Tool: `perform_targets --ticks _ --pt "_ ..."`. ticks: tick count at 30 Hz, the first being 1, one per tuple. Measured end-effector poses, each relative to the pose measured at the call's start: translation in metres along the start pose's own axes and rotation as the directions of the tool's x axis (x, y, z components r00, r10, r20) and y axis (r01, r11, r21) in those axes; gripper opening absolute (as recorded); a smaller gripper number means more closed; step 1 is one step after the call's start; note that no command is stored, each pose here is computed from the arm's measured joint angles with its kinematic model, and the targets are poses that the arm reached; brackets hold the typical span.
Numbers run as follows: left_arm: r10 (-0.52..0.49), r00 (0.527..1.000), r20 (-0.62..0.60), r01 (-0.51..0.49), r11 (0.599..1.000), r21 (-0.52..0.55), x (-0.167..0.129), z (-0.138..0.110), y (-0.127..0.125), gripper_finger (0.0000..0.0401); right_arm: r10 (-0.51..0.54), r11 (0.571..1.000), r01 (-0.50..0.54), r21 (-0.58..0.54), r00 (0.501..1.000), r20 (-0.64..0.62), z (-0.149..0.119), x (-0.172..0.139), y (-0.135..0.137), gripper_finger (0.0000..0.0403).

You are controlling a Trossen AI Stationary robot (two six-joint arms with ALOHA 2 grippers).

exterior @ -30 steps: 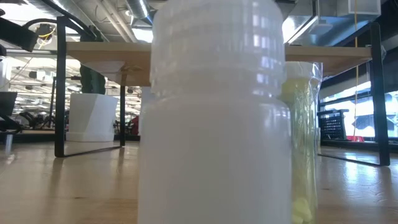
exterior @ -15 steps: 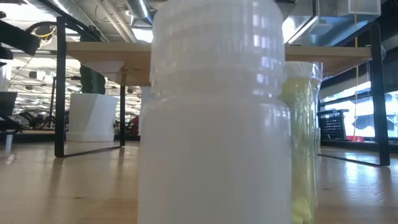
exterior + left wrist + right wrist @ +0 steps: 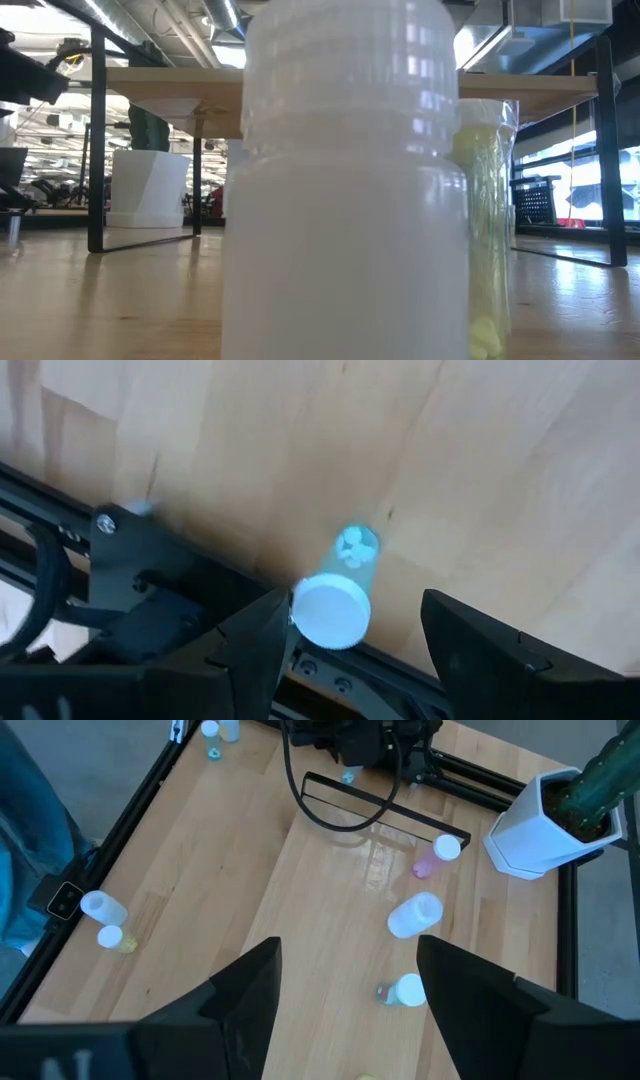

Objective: Pick and place medicine bottles onto shelf by color
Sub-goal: Put the top blue pill bottle on the shelf aligned with the other blue pill bottle

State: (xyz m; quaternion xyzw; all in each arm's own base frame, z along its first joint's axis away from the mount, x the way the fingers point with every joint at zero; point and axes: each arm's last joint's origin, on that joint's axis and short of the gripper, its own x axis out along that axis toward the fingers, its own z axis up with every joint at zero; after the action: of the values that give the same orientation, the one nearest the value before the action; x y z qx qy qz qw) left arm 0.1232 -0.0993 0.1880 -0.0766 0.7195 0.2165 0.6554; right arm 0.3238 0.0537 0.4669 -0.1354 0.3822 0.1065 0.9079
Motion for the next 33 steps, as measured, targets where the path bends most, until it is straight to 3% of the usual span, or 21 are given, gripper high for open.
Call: perform_targets --ticks 18,33 --pt "0.058 0.998 -0.04 -0.057 0.998 0.029 0.0099 0.0037 -0.009 0.0219 0.0 1.0 0.0 0.0 1.0 0.0 0.0 0.0 0.0 0.0237" --pt "0.055 0.997 -0.047 -0.053 0.998 0.029 0.0098 0.0034 -0.009 0.0115 0.0 1.0 0.0 0.0 1.0 0.0 0.0 0.0 0.0001 0.0237"
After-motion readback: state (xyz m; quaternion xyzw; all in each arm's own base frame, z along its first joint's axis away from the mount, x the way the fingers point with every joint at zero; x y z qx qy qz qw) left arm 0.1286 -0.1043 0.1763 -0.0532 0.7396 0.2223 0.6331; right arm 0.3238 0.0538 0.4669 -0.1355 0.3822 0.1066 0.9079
